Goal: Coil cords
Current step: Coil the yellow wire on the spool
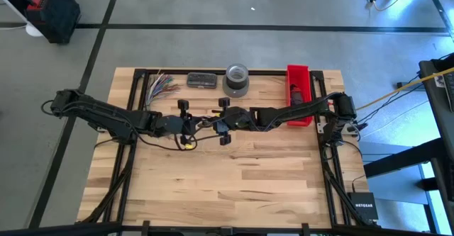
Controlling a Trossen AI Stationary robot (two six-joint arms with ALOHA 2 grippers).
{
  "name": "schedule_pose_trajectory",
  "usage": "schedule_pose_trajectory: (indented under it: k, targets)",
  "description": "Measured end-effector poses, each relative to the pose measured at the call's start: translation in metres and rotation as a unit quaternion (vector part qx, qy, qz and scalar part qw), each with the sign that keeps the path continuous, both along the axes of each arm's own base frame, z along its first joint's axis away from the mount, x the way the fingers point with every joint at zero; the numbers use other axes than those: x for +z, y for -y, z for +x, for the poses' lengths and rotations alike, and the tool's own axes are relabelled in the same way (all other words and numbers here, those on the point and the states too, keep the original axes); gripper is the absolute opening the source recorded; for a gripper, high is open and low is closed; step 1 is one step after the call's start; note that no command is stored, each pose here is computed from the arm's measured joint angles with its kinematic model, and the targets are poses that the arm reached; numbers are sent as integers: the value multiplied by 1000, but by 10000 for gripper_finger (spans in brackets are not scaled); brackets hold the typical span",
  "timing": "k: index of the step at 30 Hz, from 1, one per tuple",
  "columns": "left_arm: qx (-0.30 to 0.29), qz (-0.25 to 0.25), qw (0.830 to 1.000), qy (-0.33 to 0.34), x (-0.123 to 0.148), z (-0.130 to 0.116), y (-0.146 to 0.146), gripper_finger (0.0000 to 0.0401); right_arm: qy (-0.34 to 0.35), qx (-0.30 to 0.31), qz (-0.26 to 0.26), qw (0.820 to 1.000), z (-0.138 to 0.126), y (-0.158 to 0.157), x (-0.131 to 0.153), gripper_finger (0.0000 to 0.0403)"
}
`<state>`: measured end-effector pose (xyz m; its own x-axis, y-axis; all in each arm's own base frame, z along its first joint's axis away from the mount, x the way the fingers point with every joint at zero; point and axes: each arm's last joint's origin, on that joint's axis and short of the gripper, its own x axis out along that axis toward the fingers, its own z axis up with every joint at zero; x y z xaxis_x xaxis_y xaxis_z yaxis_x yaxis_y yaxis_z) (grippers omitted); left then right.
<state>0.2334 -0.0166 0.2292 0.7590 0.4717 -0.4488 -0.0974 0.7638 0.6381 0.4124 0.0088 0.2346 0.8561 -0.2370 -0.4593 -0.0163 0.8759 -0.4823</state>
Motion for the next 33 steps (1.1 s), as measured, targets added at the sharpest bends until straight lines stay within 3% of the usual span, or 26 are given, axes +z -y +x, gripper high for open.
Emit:
schedule_pose_trajectory:
  k: [6, 9, 13, 17, 25, 30, 33]
  targets:
    - [62, 27, 998, 22, 7, -7, -1, 2, -38, -153, -65, 985, -30, -9, 23, 86]
    - [80, 23, 995, 57, 16, -12, -1, 2, -51, -187, -42, 980, -48, -14, 35, 111]
    - [148, 18, 979, 137, 34, -21, -4, 2, -56, -159, 28, 985, -53, -12, 36, 130]
    - [183, 2, 966, 183, 43, -28, -6, 1, -16, -129, 58, 990, -43, 4, 22, 132]
    - [205, 6, 960, 192, 45, -30, -7, 1, 101, -122, 109, 981, -36, 42, 2, 133]
    - [204, 8, 961, 189, 44, -30, -7, 1, 101, -84, 135, 982, -28, 43, -11, 133]
    - [204, 8, 960, 190, 44, -30, -7, 0, 104, -93, 123, 983, -26, 43, -14, 132]
